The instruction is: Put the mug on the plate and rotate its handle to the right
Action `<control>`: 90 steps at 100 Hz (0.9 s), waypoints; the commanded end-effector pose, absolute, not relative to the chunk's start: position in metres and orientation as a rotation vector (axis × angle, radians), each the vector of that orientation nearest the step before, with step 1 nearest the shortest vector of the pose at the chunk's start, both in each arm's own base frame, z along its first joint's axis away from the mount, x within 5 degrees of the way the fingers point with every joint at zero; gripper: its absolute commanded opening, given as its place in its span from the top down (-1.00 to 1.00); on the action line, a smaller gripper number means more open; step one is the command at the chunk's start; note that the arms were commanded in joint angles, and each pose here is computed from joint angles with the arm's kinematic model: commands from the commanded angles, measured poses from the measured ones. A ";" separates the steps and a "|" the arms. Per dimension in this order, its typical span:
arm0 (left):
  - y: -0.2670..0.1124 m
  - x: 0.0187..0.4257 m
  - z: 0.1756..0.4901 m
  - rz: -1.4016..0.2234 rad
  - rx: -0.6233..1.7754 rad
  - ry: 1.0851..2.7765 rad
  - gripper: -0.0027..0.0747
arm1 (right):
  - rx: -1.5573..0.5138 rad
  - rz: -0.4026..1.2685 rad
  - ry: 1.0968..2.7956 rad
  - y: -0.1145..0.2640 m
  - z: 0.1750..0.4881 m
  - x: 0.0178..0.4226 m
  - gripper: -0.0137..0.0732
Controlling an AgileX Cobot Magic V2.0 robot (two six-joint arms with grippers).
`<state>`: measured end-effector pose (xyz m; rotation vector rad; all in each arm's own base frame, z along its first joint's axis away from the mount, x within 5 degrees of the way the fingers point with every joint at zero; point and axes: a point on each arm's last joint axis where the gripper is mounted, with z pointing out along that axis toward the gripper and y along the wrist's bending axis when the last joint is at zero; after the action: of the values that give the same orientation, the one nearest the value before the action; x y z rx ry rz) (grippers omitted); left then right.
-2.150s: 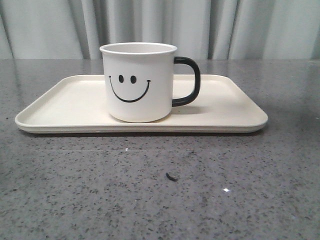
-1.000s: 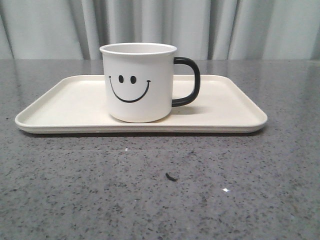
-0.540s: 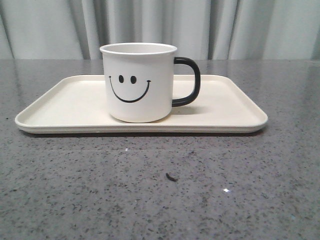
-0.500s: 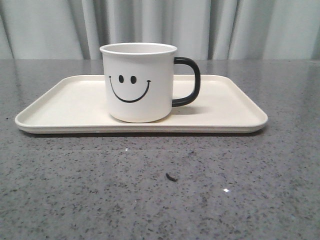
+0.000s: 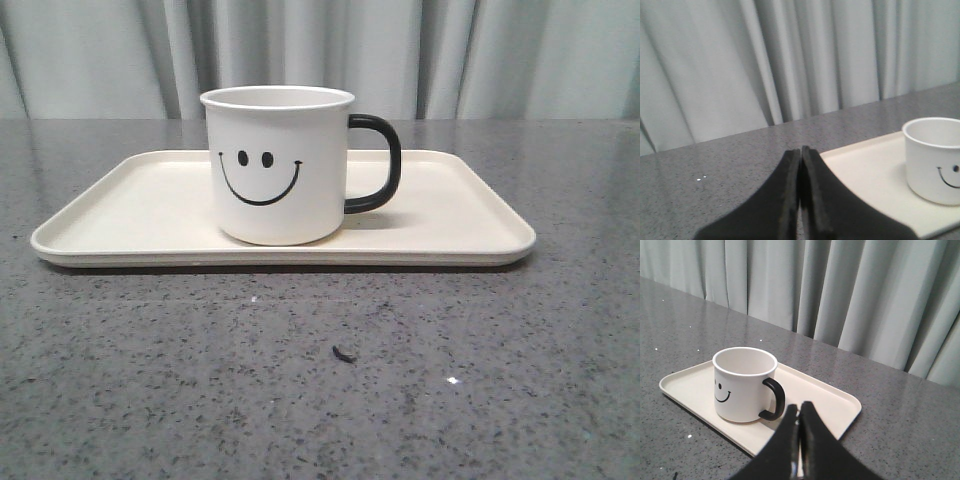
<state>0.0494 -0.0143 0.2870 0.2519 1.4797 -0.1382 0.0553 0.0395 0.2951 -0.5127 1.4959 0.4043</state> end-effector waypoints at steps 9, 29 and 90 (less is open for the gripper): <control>-0.006 0.055 0.285 -0.060 0.097 1.323 0.98 | -0.449 0.392 1.422 0.036 0.310 0.057 0.90; 0.000 0.050 0.259 0.016 0.006 1.331 0.98 | -0.449 0.392 1.422 0.036 0.310 0.057 0.90; 0.003 0.053 0.214 0.063 -0.020 1.440 0.98 | -0.449 0.392 1.422 0.036 0.310 0.057 0.90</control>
<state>0.0562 0.0025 0.2072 -0.0071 1.5365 0.0672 0.0553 0.0395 0.2951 -0.5114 1.4964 0.4056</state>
